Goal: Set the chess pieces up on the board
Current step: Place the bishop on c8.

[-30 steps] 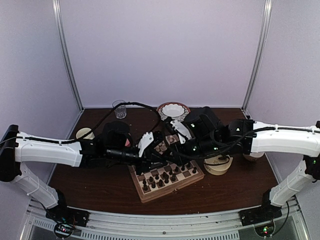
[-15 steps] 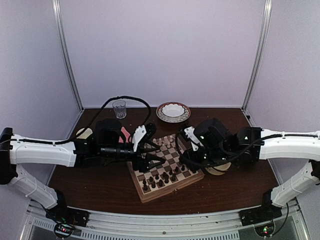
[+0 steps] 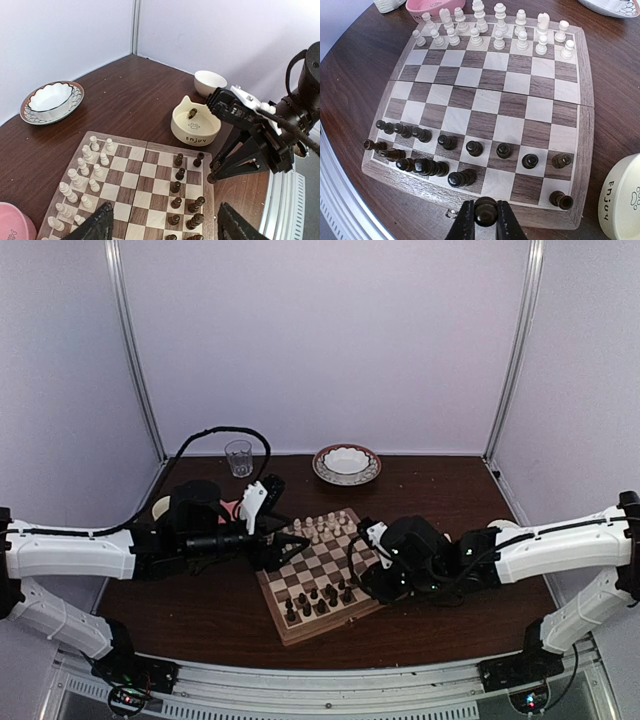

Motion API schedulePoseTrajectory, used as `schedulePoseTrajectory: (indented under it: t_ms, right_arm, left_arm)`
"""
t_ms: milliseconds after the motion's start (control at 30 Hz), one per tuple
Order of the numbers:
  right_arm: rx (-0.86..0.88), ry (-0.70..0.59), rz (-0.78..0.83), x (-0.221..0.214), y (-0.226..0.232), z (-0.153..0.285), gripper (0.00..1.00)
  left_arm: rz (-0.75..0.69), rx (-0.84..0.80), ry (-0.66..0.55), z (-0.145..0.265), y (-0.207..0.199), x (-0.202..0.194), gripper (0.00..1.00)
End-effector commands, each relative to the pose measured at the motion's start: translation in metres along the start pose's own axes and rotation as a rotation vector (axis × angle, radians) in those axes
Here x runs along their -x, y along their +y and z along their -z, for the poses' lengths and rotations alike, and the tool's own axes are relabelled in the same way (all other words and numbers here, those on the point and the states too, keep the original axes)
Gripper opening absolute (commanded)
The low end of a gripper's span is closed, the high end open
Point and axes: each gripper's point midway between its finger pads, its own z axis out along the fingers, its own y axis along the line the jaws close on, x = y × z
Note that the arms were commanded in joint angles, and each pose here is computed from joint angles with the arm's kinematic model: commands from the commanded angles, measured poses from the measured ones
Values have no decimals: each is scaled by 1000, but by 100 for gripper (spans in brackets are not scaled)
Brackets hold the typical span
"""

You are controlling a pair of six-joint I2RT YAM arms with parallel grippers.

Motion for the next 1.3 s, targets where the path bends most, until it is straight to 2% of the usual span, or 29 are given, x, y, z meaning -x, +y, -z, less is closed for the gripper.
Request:
schedulePoseTrajectory:
  t_ms: [0, 167, 500, 1033, 1267]
  right_arm:
    - [-1, -112, 2, 18, 0, -9, 1]
    - [-28, -94, 6, 11, -4, -19, 1]
    - [-59, -60, 10, -7, -10, -37, 1]
    - [-87, -20, 10, -21, -15, -52, 2]
    - [-83, -6, 6, -26, -16, -52, 5]
  left_arm:
    - [2, 49, -90, 8, 8, 21, 71]
    - [2, 57, -82, 9, 9, 20, 70]
    - [12, 174, -96, 18, 29, 21, 70]
    - [4, 167, -97, 19, 27, 22, 70]
    - [-1, 160, -96, 19, 26, 22, 70]
